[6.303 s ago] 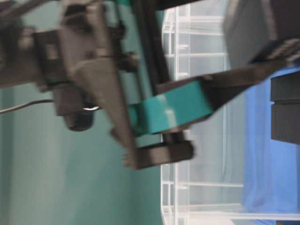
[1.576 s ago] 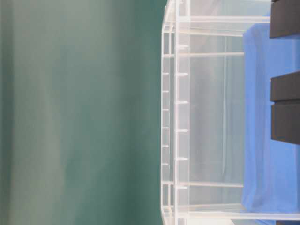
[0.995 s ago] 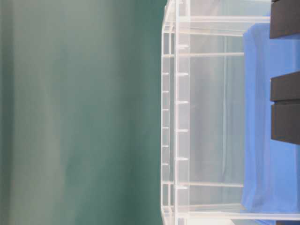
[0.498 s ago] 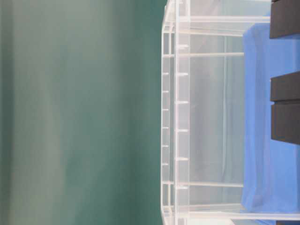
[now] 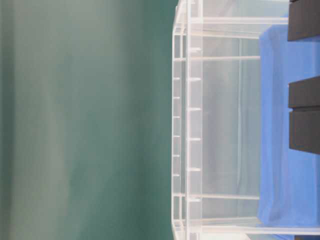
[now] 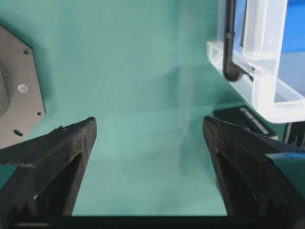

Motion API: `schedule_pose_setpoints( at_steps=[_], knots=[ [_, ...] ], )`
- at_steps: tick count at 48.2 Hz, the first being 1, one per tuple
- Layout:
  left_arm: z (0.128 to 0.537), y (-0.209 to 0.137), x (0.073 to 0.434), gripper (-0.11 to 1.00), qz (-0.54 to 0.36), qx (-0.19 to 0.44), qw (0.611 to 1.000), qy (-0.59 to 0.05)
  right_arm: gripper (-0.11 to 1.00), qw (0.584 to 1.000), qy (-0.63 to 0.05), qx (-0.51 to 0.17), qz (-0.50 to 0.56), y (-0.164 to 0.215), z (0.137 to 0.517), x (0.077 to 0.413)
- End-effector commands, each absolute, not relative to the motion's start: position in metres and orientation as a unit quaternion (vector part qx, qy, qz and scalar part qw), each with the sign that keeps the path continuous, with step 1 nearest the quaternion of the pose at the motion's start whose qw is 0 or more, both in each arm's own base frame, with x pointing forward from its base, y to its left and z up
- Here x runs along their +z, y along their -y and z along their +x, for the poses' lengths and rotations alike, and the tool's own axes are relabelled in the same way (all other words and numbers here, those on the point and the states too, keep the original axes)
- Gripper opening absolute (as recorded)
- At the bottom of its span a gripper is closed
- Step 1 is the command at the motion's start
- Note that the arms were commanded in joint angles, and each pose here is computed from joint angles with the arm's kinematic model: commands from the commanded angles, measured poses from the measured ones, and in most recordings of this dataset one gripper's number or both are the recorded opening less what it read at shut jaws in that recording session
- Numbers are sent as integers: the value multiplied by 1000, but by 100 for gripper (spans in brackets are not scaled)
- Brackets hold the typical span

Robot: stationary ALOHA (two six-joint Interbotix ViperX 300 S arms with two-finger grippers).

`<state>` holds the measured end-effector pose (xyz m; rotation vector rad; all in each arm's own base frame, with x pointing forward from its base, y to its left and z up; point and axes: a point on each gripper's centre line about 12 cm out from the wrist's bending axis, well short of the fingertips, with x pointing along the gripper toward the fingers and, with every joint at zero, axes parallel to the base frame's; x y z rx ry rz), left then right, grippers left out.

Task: Take the box out of the case with the left arm.

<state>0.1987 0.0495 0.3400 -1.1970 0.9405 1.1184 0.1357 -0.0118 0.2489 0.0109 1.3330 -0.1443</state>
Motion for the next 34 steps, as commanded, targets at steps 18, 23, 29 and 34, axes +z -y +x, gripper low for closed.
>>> schedule_pose_setpoints(
  at_steps=[18, 23, 29, 34],
  knots=[
    [201, -50, 346, 91, -508, 463, 604, -404, 2, 786, -614, -67, 3, 12, 138, 252],
    [202, -51, 346, 91, -502, 456, 612, -406, 2, 786, -614, -68, 4, 12, 139, 252],
    [203, -52, 346, 91, -503, 459, 610, -405, 2, 786, -614, -68, 4, 12, 138, 252],
    [203, -53, 346, 91, -504, 459, 610, -404, 2, 786, -614, -67, 3, 12, 138, 252]
  ],
)
